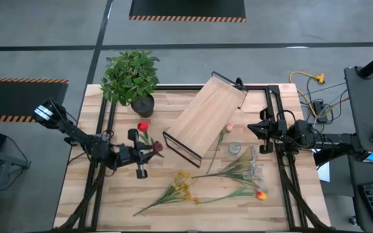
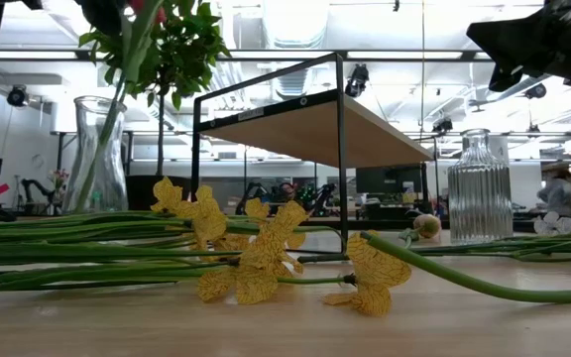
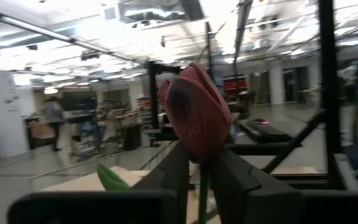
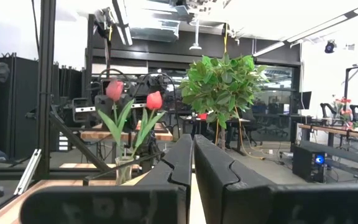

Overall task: Pick and place flowers into a vace then onto a shelf
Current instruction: Put the dark red flower into the left transparent vase

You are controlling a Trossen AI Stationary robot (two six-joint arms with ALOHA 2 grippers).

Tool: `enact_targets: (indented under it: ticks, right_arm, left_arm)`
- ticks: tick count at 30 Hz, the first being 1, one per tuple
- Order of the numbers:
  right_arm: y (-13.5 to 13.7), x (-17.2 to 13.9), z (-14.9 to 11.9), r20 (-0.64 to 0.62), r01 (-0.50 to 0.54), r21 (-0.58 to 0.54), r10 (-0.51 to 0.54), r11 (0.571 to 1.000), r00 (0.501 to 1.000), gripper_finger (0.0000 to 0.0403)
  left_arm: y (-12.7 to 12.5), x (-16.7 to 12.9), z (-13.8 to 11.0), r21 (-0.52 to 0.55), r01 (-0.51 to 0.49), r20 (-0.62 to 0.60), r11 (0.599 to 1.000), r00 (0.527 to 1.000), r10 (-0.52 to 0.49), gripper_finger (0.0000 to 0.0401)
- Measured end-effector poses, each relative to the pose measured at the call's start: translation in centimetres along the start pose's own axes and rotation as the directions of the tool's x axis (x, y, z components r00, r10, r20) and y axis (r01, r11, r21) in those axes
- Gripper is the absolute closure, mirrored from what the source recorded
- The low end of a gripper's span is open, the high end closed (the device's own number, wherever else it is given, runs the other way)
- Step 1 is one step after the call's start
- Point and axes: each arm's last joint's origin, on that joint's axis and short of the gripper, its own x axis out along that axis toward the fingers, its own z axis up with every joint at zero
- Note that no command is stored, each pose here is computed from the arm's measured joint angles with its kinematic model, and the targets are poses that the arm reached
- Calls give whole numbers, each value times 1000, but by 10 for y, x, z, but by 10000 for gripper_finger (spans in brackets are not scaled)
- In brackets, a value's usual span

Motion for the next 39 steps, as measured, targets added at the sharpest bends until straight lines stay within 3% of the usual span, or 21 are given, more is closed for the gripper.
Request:
enact_targets:
  ticks: [6,12,16,21,25,39]
  right_arm:
    - [0,0,0,-1,0,0,0,1000,1000,394]
    - [0,0,0,-1,0,0,0,1000,1000,394]
    - [0,0,0,-1,0,0,0,1000,1000,394]
    - [0,0,0,-1,0,0,0,1000,1000,394]
    - [0,0,0,-1,0,0,0,1000,1000,394]
    - [0,0,0,-2,0,0,0,1000,1000,394]
  left_arm:
    - [3,0,6,5,-54,0,999,999,54,277]
    - [9,-3,18,-26,-60,34,998,998,61,179]
    - [12,-7,25,-13,-44,25,999,999,44,137]
    - [14,-11,16,35,-42,-114,999,992,46,125]
    - [19,-15,16,32,-31,-153,999,988,36,125]
    - [34,-31,34,-101,-4,-245,995,969,-21,125]
